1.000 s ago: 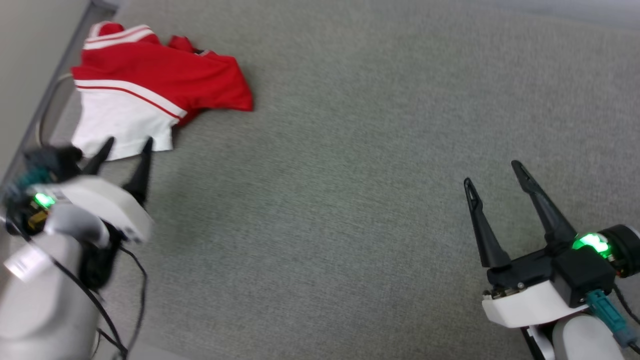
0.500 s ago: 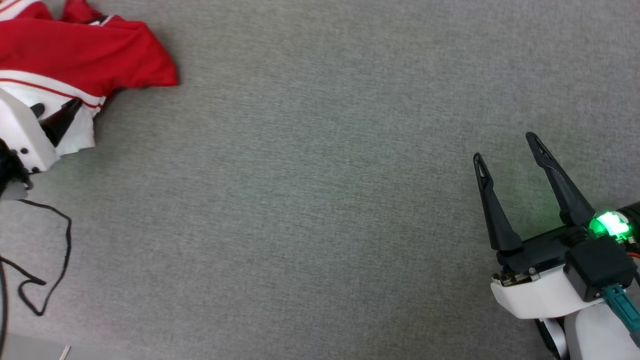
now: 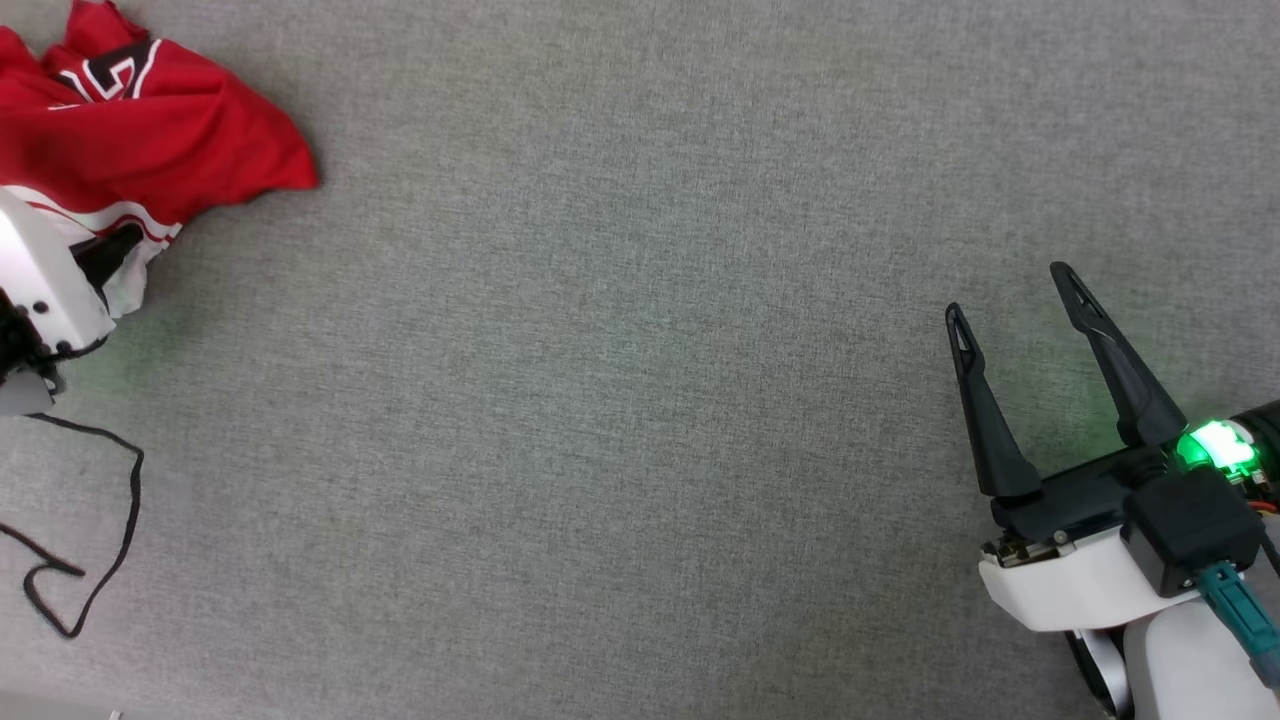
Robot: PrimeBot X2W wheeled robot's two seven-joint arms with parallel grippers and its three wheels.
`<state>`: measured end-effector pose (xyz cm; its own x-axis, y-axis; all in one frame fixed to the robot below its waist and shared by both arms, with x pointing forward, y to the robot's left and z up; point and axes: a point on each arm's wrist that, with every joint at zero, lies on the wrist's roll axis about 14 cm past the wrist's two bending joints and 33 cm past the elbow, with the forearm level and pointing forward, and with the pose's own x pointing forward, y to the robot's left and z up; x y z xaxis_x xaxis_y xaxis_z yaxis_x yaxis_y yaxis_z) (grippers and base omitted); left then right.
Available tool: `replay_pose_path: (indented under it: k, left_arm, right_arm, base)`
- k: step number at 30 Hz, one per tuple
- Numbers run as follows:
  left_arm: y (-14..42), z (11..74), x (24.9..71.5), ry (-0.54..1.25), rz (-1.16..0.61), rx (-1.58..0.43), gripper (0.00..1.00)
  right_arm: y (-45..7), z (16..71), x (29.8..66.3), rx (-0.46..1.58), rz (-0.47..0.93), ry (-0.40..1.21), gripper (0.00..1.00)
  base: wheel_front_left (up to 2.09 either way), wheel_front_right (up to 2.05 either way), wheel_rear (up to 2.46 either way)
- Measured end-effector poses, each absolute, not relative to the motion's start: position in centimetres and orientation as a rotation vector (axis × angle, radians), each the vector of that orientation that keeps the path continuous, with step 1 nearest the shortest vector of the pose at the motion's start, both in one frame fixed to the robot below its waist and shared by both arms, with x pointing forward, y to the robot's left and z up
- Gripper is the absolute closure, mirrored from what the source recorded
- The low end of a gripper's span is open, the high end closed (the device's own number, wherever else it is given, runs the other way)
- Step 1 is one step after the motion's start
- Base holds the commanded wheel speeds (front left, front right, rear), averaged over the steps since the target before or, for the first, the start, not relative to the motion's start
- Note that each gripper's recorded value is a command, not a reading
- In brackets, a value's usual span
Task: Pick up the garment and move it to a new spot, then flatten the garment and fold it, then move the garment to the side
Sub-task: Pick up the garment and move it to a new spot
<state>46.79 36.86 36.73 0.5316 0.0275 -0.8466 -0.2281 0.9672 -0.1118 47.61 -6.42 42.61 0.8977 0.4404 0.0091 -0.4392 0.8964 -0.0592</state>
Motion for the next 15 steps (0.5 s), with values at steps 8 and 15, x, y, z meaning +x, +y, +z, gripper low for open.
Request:
replay_pose_path:
  k: [8,15]
  left_arm:
    - [39.9,43.1,48.2,0.727,0.199,-0.106,1.00]
    - [39.2,53.4,51.0,0.394,0.130,0.059,1.00]
  right_arm:
    - [-6.3,45.6,47.3,-0.057,0.442,-0.078,0.00]
    - [-7.0,49.7,46.2,-0.041,0.397,-0.154,0.00]
  base:
    - [0.00,0.00,0.00]
    - [0.00,0.00,0.00]
